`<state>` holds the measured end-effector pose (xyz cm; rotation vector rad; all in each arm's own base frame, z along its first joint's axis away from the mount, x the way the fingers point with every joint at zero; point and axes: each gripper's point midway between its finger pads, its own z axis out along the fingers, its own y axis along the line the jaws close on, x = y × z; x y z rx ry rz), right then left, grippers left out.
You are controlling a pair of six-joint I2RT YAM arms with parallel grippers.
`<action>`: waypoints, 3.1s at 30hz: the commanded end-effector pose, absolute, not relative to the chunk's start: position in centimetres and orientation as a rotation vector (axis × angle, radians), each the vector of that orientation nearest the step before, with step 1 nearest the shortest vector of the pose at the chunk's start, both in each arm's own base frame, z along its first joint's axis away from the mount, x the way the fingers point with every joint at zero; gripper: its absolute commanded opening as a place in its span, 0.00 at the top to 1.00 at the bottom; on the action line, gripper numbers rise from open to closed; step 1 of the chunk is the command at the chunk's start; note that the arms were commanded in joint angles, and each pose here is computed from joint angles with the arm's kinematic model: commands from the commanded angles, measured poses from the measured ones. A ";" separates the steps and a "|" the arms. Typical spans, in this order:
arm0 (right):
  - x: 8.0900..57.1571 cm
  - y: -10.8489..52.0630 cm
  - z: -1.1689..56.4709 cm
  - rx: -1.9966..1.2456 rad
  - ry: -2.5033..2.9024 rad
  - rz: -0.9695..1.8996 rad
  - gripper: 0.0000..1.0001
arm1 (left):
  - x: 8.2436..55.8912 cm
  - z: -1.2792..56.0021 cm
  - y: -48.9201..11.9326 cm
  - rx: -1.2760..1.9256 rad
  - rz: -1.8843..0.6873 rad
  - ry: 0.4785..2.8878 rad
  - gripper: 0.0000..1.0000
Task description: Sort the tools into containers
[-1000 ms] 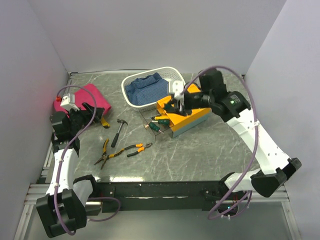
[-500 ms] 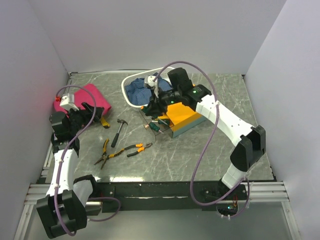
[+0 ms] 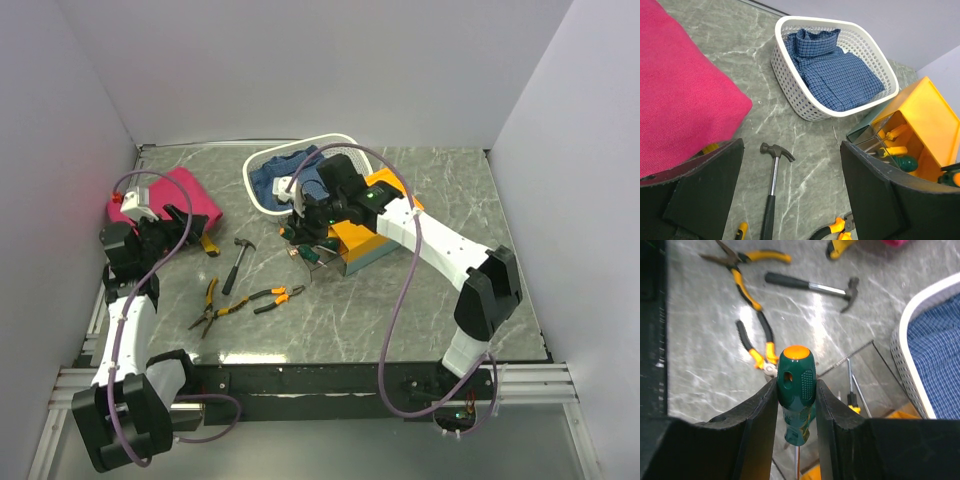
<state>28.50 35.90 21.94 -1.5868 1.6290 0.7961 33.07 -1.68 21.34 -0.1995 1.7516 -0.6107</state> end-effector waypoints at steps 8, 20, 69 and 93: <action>31.0 34.5 18.3 -1.725 1.678 0.502 0.62 | 33.8 23.4 -1.6 -0.155 -0.609 1.692 0.15; 32.1 36.7 29.7 -1.427 1.600 0.471 0.35 | 35.5 23.7 -5.6 -0.049 -0.703 1.724 0.16; 34.7 17.7 8.5 -1.236 2.362 0.473 1.00 | 32.4 15.8 -28.8 0.964 -1.052 1.769 0.99; 35.2 18.6 7.8 -1.222 2.391 0.525 1.00 | 37.8 16.0 -34.8 0.804 -1.063 1.733 0.91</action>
